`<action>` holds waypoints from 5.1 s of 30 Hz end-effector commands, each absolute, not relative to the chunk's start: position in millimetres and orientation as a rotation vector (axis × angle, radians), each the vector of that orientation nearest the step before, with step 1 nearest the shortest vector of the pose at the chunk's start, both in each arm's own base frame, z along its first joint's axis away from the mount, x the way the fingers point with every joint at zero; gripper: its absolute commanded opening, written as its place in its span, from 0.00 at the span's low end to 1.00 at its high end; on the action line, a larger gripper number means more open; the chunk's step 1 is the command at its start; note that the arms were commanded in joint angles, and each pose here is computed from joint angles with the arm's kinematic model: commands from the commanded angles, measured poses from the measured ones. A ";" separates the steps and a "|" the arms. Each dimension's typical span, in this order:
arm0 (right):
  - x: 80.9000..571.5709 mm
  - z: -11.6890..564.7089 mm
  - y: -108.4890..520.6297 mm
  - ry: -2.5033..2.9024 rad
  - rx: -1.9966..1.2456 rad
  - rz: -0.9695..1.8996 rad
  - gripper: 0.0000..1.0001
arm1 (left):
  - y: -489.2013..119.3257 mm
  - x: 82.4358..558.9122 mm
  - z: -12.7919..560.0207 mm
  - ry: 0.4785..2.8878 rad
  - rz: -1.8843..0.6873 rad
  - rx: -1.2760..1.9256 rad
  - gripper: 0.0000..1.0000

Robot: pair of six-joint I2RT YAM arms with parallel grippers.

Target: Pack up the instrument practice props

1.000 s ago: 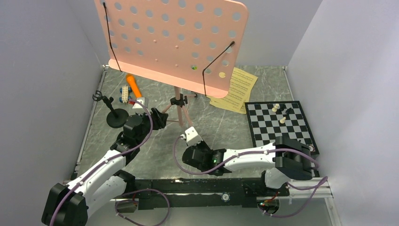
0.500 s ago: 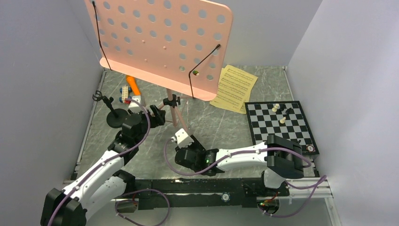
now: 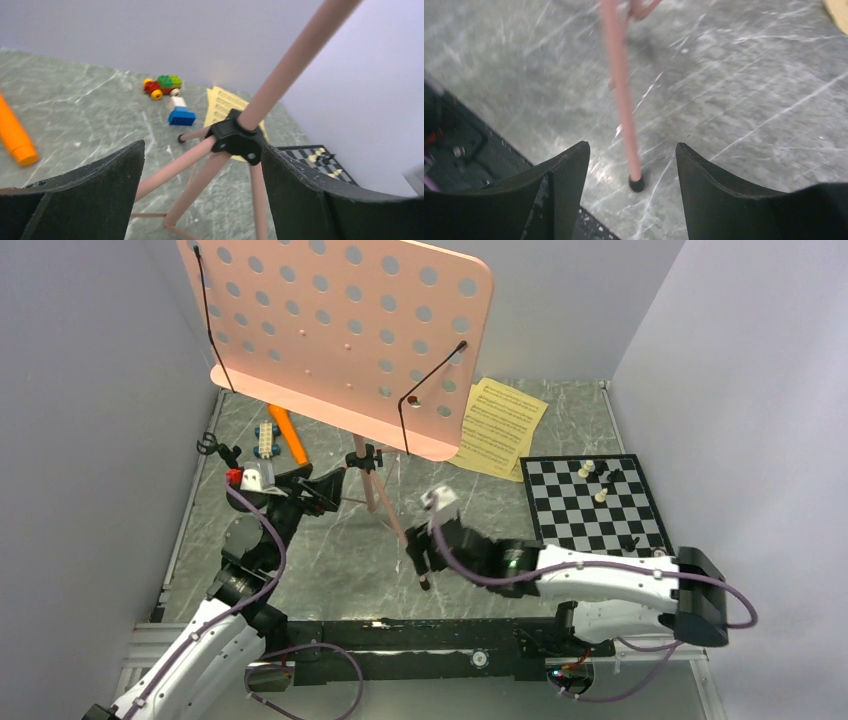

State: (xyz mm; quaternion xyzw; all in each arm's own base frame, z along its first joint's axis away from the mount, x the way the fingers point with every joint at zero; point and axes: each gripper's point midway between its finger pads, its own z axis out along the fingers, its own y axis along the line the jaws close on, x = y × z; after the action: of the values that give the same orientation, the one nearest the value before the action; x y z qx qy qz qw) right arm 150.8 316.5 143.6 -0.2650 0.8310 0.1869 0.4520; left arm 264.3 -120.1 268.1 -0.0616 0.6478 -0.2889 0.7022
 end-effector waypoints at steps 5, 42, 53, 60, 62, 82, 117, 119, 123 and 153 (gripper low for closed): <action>199.2 192.1 298.7 2.064 -0.343 0.941 0.65 | -159.5 267.5 345.0 1.199 -0.782 0.073 0.88; 302.1 290.5 364.7 1.734 -0.393 1.511 0.64 | -187.9 308.3 360.9 1.210 -0.694 0.229 0.02; 308.5 264.8 396.7 1.833 -0.514 1.495 0.48 | -187.1 305.2 356.4 1.230 -0.698 0.228 0.00; 307.1 258.4 399.3 1.834 -0.531 1.483 0.21 | -184.1 303.3 353.5 1.243 -0.685 0.226 0.00; 305.2 259.1 400.0 1.824 -0.553 1.480 0.10 | -184.0 303.2 351.5 1.249 -0.687 0.225 0.00; 273.6 216.2 400.9 1.344 -0.950 0.759 0.00 | -180.4 306.8 327.5 1.319 -0.686 0.177 0.00; 241.4 247.4 355.9 1.284 -0.721 0.438 0.62 | -168.9 306.3 310.2 1.369 -0.635 0.139 0.00; 241.5 249.7 358.8 1.407 -0.652 0.585 0.68 | -170.3 304.8 312.5 1.365 -0.646 0.146 0.00; 249.1 244.9 359.5 1.643 -0.584 0.934 0.75 | -175.5 300.4 315.4 1.369 -0.668 0.182 0.00; 276.9 259.4 404.5 1.576 -0.868 1.120 0.43 | -191.9 276.5 311.5 1.464 -0.739 0.339 0.00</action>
State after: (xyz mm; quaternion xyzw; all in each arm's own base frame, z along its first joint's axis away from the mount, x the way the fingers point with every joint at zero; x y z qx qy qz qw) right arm 275.1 394.9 243.8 -0.3249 0.6819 0.4828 0.4431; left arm 278.4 -185.7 361.0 0.1450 0.5773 -0.3222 0.7362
